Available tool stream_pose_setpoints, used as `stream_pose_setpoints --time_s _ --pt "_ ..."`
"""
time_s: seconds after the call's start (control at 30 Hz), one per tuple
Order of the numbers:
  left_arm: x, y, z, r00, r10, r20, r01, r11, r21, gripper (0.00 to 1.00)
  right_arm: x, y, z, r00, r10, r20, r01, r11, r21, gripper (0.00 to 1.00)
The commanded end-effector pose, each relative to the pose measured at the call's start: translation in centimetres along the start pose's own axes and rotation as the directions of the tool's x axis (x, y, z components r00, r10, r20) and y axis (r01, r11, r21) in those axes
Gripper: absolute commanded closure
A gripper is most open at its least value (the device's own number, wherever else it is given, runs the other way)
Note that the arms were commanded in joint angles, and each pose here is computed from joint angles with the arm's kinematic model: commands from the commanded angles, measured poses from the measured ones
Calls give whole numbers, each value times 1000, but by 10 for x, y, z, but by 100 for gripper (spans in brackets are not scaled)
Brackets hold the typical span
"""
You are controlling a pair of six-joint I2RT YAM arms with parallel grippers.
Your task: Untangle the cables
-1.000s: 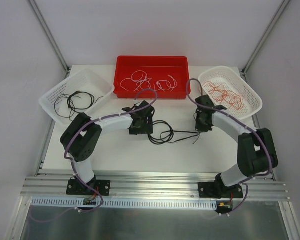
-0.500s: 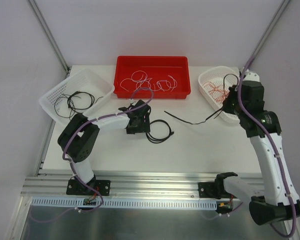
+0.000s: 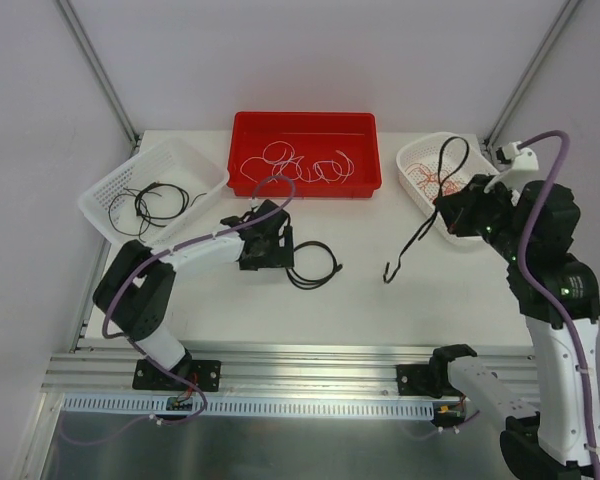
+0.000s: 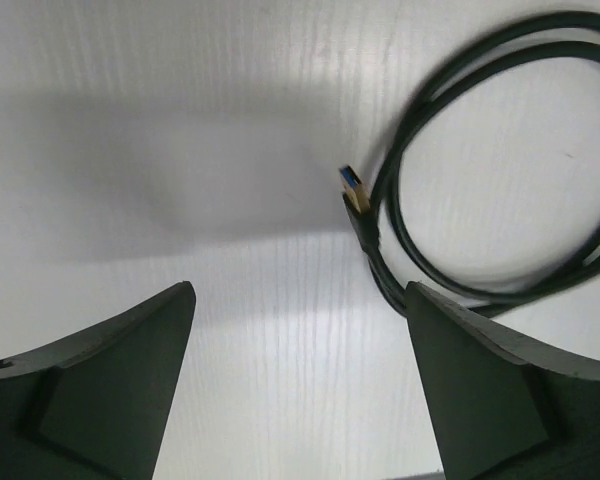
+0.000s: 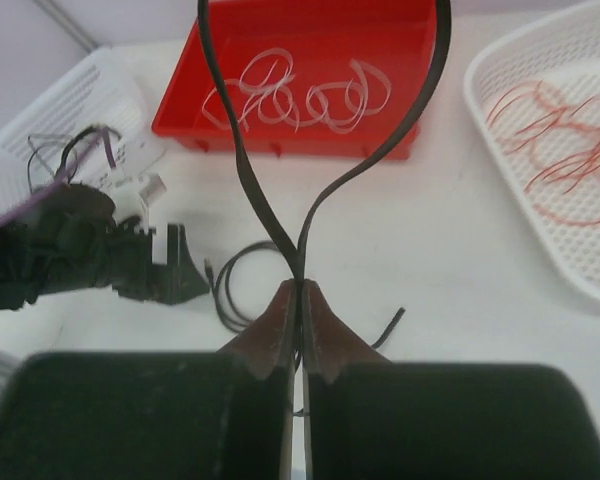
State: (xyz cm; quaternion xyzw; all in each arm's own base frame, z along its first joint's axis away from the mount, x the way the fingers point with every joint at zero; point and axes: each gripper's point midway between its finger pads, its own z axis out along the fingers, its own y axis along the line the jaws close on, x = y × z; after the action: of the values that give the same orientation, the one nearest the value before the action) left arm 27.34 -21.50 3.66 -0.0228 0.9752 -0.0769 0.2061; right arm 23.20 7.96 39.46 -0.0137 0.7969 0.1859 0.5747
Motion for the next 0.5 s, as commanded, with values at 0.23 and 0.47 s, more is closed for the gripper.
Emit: stream_pose_setpoints --time_s 0.23,0.47 --pt "-30 -87 -138 938 171 301 -283 879 383 8 93 46 47 963 67 -263 -147 943 -298 99" --pt "-7 -143 -193 899 200 389 -405 718 567 7 132 60 62 931 158 -329 -268 908 -322 99"
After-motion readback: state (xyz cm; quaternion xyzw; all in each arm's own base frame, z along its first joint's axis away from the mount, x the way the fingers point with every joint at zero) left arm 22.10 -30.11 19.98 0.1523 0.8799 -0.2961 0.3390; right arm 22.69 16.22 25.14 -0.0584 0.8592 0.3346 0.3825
